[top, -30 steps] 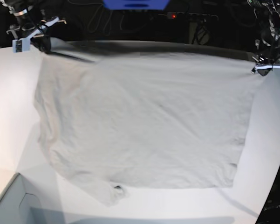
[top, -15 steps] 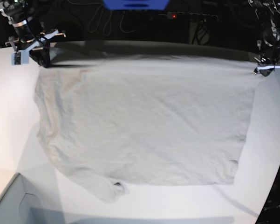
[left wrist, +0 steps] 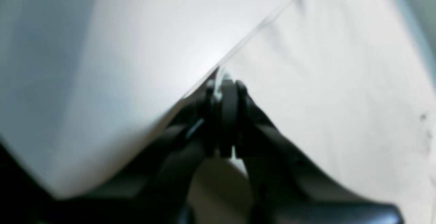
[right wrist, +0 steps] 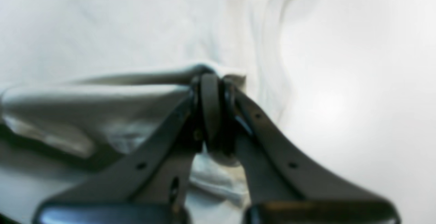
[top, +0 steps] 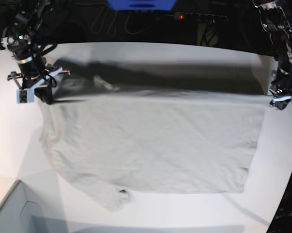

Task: Layout the t-shirt on the table in an organized manner, then fold the t-shirt properly
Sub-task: 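Lift the held edge and drag it across the shirt with both grippers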

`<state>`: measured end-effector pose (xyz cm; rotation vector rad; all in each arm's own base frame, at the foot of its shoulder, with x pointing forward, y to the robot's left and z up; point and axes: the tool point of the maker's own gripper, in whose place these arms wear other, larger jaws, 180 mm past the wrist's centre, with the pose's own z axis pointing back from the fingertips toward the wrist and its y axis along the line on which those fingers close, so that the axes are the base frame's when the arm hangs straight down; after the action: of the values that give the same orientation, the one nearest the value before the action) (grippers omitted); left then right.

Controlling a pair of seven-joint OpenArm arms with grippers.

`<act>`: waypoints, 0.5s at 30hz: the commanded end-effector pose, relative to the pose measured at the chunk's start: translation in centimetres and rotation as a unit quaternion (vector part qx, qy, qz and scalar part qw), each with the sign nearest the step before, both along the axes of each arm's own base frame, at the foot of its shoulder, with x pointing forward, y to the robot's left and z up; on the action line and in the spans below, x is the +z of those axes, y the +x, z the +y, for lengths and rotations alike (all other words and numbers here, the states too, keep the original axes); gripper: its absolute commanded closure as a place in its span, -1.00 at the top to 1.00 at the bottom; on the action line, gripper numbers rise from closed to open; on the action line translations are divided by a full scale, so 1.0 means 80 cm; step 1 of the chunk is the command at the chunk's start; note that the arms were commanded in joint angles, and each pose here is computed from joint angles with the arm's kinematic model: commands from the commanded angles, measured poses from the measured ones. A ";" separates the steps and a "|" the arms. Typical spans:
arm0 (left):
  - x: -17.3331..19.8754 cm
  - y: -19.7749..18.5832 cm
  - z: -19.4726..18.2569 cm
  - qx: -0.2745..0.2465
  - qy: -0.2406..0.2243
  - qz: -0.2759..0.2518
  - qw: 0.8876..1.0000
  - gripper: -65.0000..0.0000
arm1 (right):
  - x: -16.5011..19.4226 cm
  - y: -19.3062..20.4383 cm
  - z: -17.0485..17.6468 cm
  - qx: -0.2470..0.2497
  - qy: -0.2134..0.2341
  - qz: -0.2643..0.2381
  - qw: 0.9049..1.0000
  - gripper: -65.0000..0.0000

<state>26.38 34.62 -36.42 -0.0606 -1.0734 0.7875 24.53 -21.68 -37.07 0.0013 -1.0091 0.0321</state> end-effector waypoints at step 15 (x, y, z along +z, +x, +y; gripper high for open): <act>0.007 0.050 0.004 -0.017 0.006 -0.017 1.000 -1.00 | 0.021 0.116 0.032 0.077 -0.028 -0.041 0.996 -1.00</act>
<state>29.42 33.97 -37.79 -0.0972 -1.0406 0.7667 32.83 -19.22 -37.02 0.0220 -1.0286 0.1910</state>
